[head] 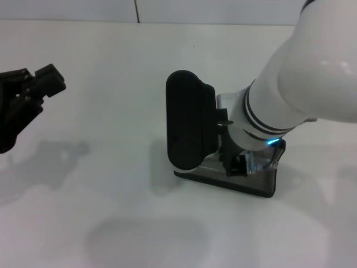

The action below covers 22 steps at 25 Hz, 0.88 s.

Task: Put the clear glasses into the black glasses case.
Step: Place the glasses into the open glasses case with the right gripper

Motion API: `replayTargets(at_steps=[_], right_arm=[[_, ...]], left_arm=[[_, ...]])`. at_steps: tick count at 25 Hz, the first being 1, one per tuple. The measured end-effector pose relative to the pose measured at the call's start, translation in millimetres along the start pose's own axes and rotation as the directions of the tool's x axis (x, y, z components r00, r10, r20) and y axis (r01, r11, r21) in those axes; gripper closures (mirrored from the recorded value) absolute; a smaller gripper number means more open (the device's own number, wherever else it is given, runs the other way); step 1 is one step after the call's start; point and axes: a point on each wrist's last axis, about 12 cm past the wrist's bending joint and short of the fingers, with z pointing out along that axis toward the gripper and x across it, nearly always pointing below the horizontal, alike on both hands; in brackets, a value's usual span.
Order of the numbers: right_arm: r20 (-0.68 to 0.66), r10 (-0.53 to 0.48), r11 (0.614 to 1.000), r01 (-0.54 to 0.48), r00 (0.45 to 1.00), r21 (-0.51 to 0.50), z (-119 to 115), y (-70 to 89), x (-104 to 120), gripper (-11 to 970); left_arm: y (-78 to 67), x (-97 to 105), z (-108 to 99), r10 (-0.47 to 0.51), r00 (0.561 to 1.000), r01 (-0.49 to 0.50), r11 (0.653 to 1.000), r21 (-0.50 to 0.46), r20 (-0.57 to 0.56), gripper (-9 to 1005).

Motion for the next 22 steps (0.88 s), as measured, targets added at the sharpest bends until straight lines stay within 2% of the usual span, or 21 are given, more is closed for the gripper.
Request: replayTargets(at_steps=[10,22], right_arm=[[0.000,0.000,1.000,0.000,1.000,-0.001,0.3,0.4,0.6,908],[0.000,-0.001,1.000,0.001,1.000,-0.002,0.2,0.5,0.5,850]], left_arm=[[-0.1,0.2,0.2,0.000,1.000,0.000,1.000,0.000,0.001,927],[-1.2,1.1,-1.4,-0.004,1.000,0.004,1.000,-0.005,0.001,926]])
